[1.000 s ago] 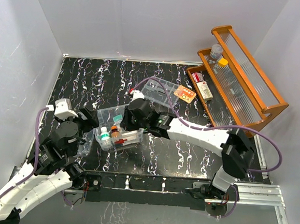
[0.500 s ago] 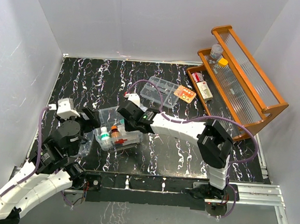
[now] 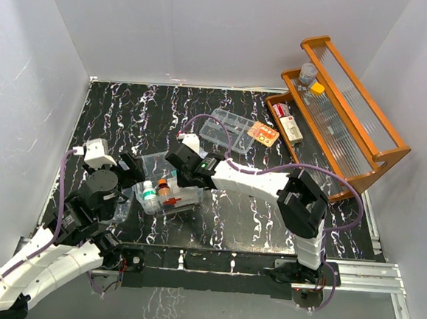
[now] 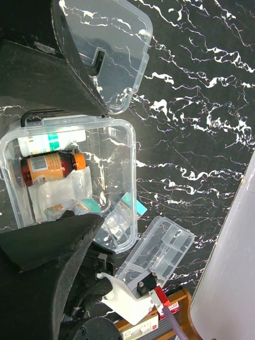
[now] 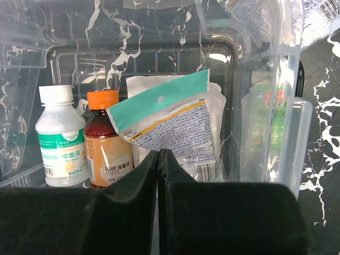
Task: Organize the medicine kit
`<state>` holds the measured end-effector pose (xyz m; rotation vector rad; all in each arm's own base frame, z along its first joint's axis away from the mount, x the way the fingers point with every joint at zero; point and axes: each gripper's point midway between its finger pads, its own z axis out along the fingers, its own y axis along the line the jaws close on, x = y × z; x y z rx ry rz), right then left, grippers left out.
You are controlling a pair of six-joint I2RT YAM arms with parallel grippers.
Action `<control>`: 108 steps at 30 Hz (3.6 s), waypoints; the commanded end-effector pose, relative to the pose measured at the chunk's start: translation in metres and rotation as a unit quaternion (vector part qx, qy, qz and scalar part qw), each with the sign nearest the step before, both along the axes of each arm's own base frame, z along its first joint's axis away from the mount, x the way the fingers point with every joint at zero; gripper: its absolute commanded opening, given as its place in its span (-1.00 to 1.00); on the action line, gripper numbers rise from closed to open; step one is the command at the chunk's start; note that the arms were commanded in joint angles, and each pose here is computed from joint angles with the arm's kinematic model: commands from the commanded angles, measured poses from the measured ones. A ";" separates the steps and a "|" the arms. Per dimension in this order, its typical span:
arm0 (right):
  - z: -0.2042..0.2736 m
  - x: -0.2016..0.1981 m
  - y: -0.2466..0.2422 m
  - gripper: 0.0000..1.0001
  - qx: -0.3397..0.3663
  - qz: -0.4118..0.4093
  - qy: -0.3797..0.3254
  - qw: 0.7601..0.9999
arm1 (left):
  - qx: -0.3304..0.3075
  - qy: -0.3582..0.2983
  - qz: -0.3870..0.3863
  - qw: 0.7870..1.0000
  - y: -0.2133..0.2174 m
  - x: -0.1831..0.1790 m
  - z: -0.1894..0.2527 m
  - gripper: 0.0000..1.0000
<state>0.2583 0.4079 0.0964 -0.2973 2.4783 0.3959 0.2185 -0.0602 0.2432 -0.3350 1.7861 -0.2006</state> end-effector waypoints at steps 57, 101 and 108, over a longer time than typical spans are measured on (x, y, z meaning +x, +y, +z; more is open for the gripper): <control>0.010 0.136 -0.117 -0.15 0.213 -0.230 0.007 0.950 | 0.007 -0.007 -0.037 0.999 -0.017 0.007 0.017 0.49; -0.012 0.140 -0.126 -1.00 0.192 -0.272 -0.011 0.943 | 0.001 -0.011 -0.015 1.000 -0.008 0.005 0.016 0.50; -0.006 0.107 -0.156 -1.00 0.147 -0.262 -0.010 0.954 | 0.002 -0.013 -0.017 1.000 -0.009 0.005 0.016 0.50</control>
